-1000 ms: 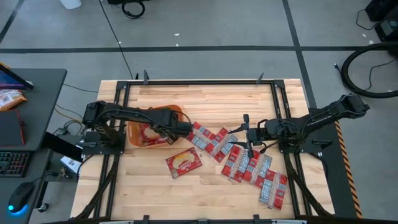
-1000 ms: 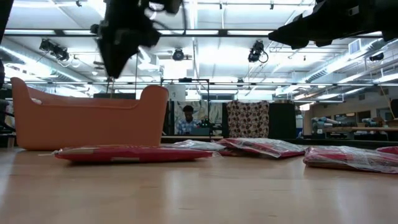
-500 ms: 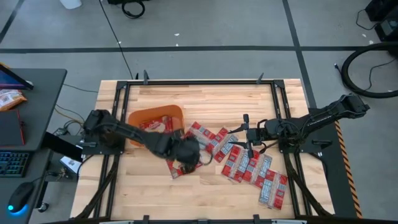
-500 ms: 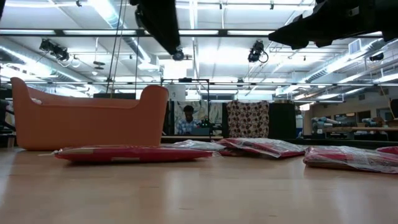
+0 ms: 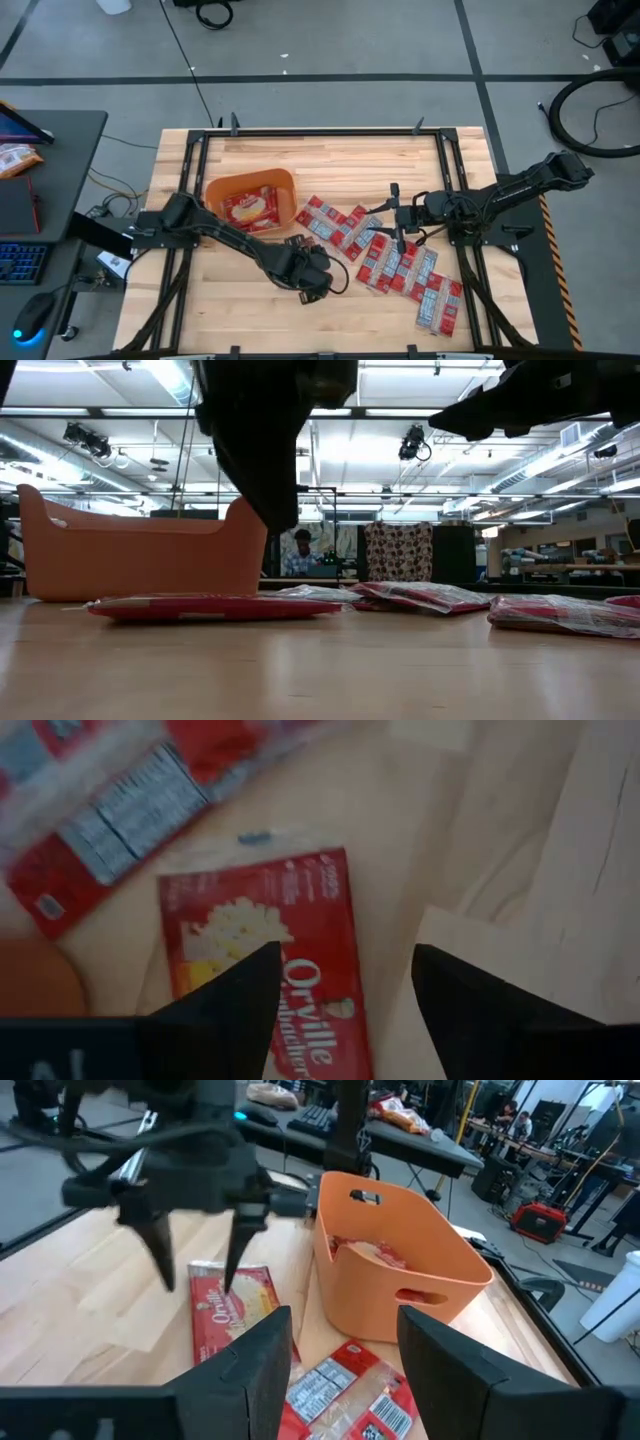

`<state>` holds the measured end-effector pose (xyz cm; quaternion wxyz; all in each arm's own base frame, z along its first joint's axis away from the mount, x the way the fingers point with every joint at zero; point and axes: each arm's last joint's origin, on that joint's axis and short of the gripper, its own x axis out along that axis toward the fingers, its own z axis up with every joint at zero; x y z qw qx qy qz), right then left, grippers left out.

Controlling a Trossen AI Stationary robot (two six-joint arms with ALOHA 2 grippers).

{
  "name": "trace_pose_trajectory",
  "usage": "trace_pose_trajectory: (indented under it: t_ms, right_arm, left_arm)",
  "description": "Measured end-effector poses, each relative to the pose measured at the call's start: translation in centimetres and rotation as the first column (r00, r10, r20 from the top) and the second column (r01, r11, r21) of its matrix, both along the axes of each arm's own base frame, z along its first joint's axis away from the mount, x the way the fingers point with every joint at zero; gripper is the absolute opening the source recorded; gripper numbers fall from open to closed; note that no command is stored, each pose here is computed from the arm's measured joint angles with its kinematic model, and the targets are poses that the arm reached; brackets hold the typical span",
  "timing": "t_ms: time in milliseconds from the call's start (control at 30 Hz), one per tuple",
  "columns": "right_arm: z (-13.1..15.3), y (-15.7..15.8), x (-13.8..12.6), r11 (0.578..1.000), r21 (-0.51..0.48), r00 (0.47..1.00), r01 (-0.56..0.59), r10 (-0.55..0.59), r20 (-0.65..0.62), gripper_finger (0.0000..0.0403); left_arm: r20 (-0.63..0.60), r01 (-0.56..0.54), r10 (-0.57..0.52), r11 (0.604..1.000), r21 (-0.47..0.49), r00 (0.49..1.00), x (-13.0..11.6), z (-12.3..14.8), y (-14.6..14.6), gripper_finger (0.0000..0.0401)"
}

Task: Sort popcorn bags into baskets
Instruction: Put the red popcorn bag into the orange bin

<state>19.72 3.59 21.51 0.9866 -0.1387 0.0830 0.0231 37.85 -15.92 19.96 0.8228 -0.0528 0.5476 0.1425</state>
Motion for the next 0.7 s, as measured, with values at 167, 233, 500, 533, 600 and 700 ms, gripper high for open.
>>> trace_pose_trajectory:
  t_ms: [167,233,500,533,600,700]
  right_arm:
    - [0.0,0.0,0.0,1.0,0.0,1.0,0.0,0.0,-0.002,0.0187]
    - [0.0,0.0,0.0,1.0,-0.001,1.0,0.0,0.0,-0.003,0.0187]
    - [-0.1,0.0,0.0,1.0,0.002,1.0,0.0,0.0,-0.005,0.0187]
    - [0.0,0.0,0.0,1.0,0.003,1.0,-0.001,0.001,-0.003,0.0187]
    - [0.0,0.0,0.0,1.0,0.003,1.0,-0.001,0.001,-0.003,0.0187]
    - [0.0,0.0,0.0,1.0,0.003,1.0,-0.001,0.001,-0.004,0.0187]
  left_arm:
    - [-0.024,0.024,-0.024,1.0,0.019,0.999,-0.3,-0.9,-1.1,0.0233]
    - [-0.009,0.011,-0.01,0.999,0.042,1.0,-0.3,-1.3,-1.5,0.0232]
    - [-0.01,-0.012,0.013,0.995,0.099,1.0,-0.7,-2.5,-2.5,0.0231]
    - [-0.014,-0.009,0.01,0.995,0.101,1.0,-0.7,-2.6,-2.6,0.0231]
    - [-0.027,-0.009,0.013,0.994,0.11,1.0,-0.8,-3.0,-2.7,0.0231]
    - [-0.07,-0.001,0.01,0.993,0.116,0.997,-1.0,-3.6,-2.8,0.0231]
